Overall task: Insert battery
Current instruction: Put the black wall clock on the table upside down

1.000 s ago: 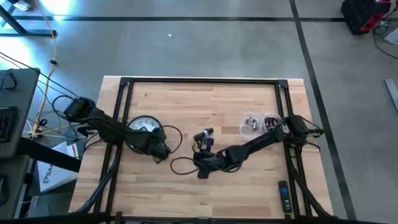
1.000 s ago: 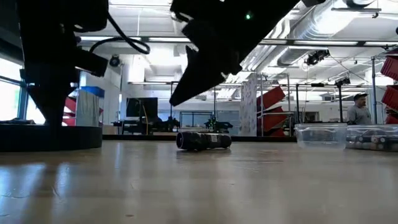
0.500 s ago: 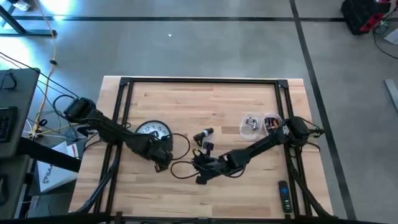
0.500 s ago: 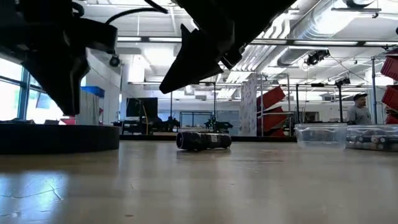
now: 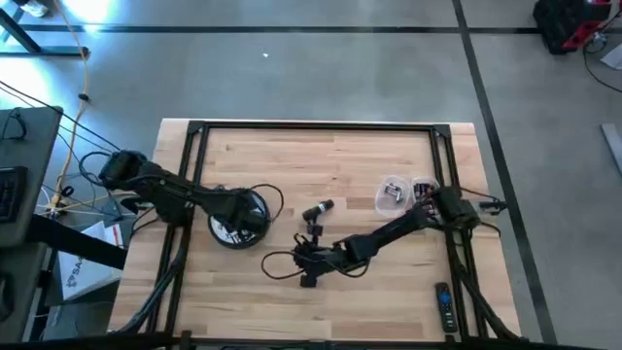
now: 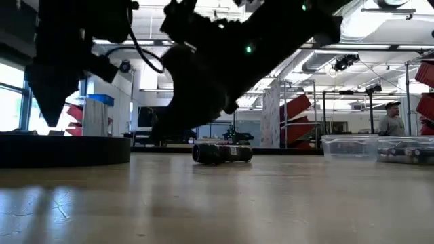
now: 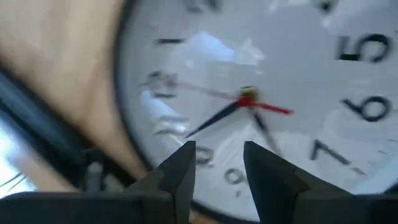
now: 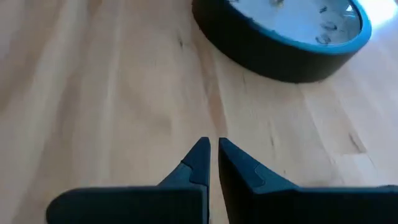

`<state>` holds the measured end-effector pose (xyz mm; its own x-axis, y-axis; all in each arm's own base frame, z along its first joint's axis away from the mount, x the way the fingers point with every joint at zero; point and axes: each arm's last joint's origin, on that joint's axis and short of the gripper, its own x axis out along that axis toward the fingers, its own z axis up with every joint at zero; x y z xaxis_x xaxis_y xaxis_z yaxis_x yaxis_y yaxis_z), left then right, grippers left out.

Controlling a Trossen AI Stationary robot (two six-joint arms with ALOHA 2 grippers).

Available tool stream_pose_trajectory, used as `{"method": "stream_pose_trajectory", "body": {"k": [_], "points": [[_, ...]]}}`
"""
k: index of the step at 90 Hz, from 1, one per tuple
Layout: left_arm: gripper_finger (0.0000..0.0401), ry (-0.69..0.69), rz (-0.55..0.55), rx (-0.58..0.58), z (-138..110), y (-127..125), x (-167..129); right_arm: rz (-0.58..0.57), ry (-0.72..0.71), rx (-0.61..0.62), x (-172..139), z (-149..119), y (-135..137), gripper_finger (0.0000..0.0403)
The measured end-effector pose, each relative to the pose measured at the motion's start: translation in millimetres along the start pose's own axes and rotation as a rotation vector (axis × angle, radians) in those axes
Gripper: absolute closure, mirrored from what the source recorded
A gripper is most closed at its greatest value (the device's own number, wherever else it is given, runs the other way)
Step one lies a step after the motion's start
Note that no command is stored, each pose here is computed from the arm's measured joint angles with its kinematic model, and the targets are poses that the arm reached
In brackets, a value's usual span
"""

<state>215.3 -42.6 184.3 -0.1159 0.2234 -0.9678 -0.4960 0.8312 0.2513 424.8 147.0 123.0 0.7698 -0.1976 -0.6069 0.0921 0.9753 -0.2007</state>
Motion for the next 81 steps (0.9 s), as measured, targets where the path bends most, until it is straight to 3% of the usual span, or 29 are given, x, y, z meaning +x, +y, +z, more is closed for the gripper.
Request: {"method": "stream_pose_trajectory", "body": {"k": [24,37,44,53,63,70,81], "points": [[0.0306,-0.158,-0.288,0.204,6.7,-31.1,-0.8,-0.008,0.021,-0.094,5.7,0.2,-11.8,0.0402],[0.0307,-0.226,-0.355,0.323,5.4,-45.1,-13.6,-0.011,0.043,-0.177,6.8,-1.7,-14.6,0.0402],[0.0307,-0.211,-0.308,0.340,3.4,-43.9,-27.8,-0.006,0.059,-0.243,6.5,-3.2,-14.8,0.0402],[0.0307,-0.153,-0.149,0.340,-2.6,-32.8,-44.7,0.009,0.079,-0.339,5.7,-4.7,-14.9,0.0398],[0.0307,-0.053,-0.016,0.297,-9.7,-17.6,-56.8,0.053,0.088,-0.400,4.9,-5.0,-15.1,0.0369],[0.0305,0.062,0.018,0.260,-13.7,-7.6,-57.3,0.069,0.093,-0.412,5.7,-5.5,-16.6,0.0335],[0.0297,0.212,-0.016,0.238,-18.1,-1.2,-51.5,0.065,0.093,-0.405,7.0,-4.9,-19.1,0.0276]]}}
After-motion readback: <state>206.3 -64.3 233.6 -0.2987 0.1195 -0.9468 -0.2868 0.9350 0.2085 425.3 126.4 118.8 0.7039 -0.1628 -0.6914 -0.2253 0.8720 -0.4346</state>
